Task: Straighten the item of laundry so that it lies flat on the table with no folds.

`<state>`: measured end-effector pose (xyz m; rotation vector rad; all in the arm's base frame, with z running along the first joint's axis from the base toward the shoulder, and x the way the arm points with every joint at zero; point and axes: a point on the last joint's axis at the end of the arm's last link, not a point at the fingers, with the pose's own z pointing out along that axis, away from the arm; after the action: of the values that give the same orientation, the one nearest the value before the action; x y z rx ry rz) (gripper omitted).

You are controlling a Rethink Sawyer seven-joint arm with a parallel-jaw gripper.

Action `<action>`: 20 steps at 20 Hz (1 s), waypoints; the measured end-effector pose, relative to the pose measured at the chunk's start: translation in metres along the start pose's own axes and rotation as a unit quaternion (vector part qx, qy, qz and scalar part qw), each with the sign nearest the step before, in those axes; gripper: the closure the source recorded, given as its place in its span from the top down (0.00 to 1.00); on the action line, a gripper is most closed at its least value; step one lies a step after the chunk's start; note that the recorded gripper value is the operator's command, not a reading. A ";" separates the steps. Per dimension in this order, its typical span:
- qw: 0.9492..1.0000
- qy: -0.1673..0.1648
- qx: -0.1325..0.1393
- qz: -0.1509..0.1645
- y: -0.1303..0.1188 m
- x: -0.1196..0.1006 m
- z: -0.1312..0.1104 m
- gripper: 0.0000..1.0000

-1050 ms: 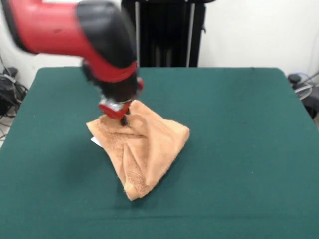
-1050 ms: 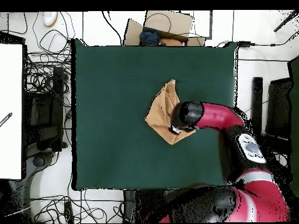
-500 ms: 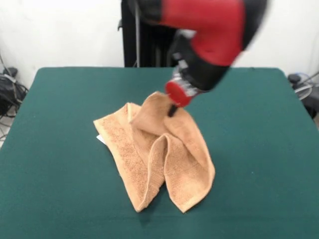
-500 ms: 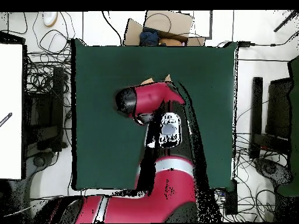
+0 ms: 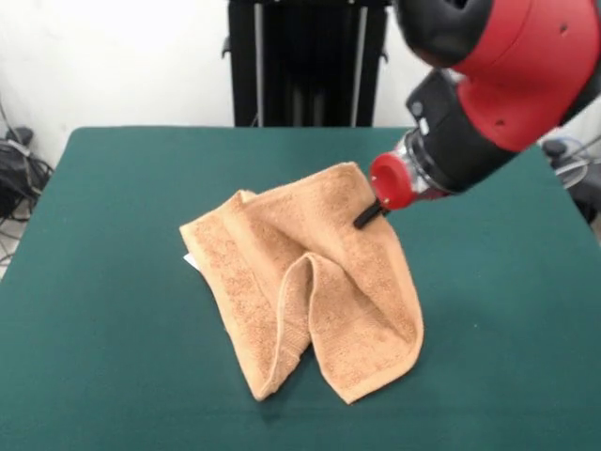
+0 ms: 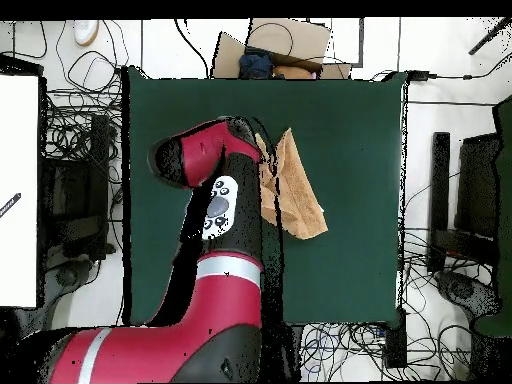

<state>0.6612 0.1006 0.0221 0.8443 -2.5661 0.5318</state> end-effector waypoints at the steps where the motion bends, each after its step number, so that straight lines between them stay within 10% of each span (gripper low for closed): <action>1: 1.000 0.004 0.000 0.006 -0.003 0.001 0.006 0.00; 20: 0.999 -0.022 0.001 0.038 -0.039 0.040 0.031 0.00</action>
<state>0.6485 0.0385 0.0234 0.7684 -2.6466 0.5437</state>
